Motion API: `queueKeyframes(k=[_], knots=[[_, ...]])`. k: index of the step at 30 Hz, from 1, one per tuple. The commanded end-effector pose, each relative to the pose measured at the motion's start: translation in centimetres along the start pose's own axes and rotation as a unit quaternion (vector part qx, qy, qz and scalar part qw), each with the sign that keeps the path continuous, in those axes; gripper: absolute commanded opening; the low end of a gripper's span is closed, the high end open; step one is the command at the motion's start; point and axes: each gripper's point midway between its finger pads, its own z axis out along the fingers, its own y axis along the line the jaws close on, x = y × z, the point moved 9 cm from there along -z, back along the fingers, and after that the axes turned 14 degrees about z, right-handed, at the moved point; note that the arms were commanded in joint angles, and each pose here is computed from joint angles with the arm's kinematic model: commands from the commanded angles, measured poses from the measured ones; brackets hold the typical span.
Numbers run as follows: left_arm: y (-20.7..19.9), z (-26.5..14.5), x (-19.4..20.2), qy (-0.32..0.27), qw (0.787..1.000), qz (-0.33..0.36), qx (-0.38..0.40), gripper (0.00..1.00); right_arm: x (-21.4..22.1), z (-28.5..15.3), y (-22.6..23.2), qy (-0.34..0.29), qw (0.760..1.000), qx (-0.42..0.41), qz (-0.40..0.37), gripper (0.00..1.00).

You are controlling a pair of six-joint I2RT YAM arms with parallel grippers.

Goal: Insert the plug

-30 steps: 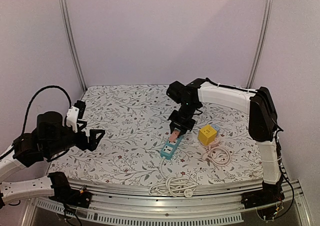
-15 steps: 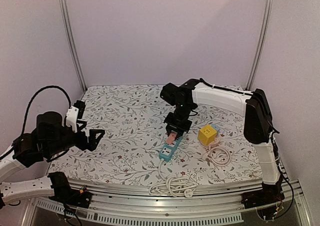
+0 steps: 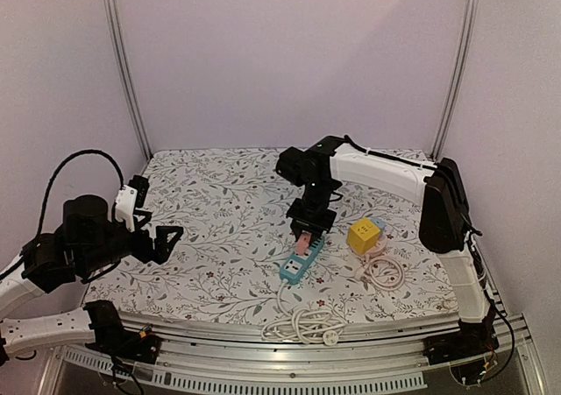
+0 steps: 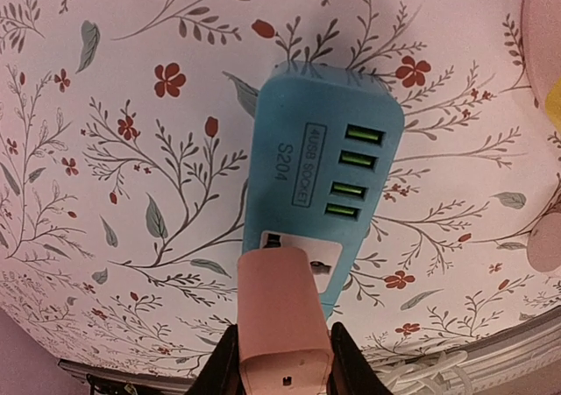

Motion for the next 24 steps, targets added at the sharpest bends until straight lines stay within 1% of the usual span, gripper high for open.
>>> queueKeyframes(k=[1, 9, 13, 24], knots=[[0.1, 0.1, 0.3, -0.001, 1.000, 0.003, -0.003, 0.99, 0.2, 3.7, -1.6, -0.006, 0.996, 0.090, 0.020, 0.00], [-0.1, 0.2, 0.3, 0.002, 1.000, 0.005, 0.003, 0.99, 0.3, 6.3, -0.5, -0.004, 0.993, 0.101, 0.061, 0.00], [-0.2, 0.4, 0.4, 0.006, 1.000, 0.005, 0.006, 1.00, 0.4, 7.5, -0.1, -0.016, 0.990, 0.107, 0.087, 0.00], [-0.4, 0.9, 0.6, 0.018, 1.000, 0.007, 0.006, 0.99, 0.3, 12.1, -1.0, -0.017, 0.986, 0.159, 0.048, 0.00]])
